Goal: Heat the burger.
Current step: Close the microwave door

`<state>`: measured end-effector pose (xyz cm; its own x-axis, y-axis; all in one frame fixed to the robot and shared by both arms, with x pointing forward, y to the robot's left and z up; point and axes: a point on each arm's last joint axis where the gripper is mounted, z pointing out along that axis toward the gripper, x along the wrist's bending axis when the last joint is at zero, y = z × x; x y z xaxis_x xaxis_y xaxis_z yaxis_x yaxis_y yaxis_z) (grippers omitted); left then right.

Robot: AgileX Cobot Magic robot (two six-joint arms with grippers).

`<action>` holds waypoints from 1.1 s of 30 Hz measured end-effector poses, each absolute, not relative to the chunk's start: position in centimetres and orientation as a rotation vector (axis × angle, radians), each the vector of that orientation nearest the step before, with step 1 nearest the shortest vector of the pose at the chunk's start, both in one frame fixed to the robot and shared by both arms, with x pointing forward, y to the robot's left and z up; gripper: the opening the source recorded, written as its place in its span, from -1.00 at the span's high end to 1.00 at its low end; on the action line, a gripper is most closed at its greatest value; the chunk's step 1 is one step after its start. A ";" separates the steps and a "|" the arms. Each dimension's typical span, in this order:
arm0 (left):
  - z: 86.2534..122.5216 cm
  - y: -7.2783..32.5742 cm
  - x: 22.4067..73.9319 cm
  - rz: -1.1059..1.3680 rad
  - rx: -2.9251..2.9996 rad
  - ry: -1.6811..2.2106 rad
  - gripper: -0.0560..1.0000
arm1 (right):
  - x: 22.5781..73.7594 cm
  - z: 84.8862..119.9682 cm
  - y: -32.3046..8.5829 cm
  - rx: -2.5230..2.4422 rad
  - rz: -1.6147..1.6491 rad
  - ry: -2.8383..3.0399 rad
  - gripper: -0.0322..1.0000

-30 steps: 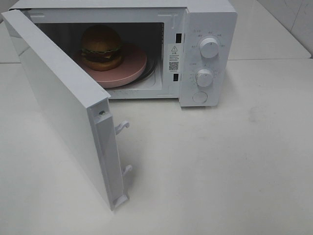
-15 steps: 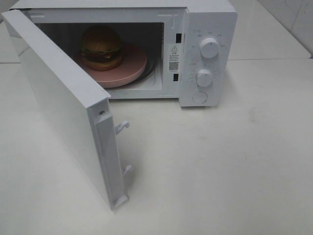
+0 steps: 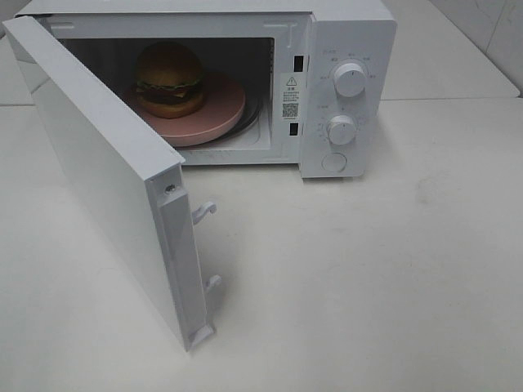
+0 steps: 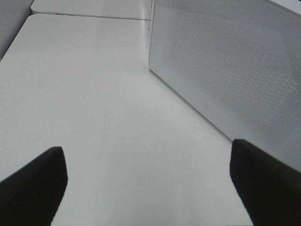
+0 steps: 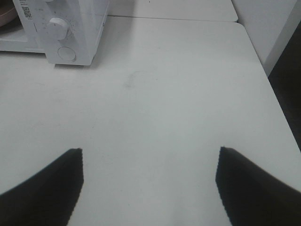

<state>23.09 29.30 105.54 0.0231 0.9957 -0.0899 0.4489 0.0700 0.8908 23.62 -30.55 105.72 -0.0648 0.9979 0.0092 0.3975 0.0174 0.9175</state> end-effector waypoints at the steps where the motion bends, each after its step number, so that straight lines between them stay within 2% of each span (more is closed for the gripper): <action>1: 105.5 29.3 23.1 0.858 1.494 1.543 -0.73 | 23.6 105.7 -30.5 1.470 1.033 1.559 -0.53; 25: 105.6 29.0 23.1 0.819 1.484 1.529 -0.73 | 23.6 105.7 -30.5 1.470 1.033 1.559 -0.53; 33: 107.8 29.1 25.3 0.834 1.500 1.529 -0.73 | 23.6 105.7 -30.5 1.470 1.033 1.559 -0.53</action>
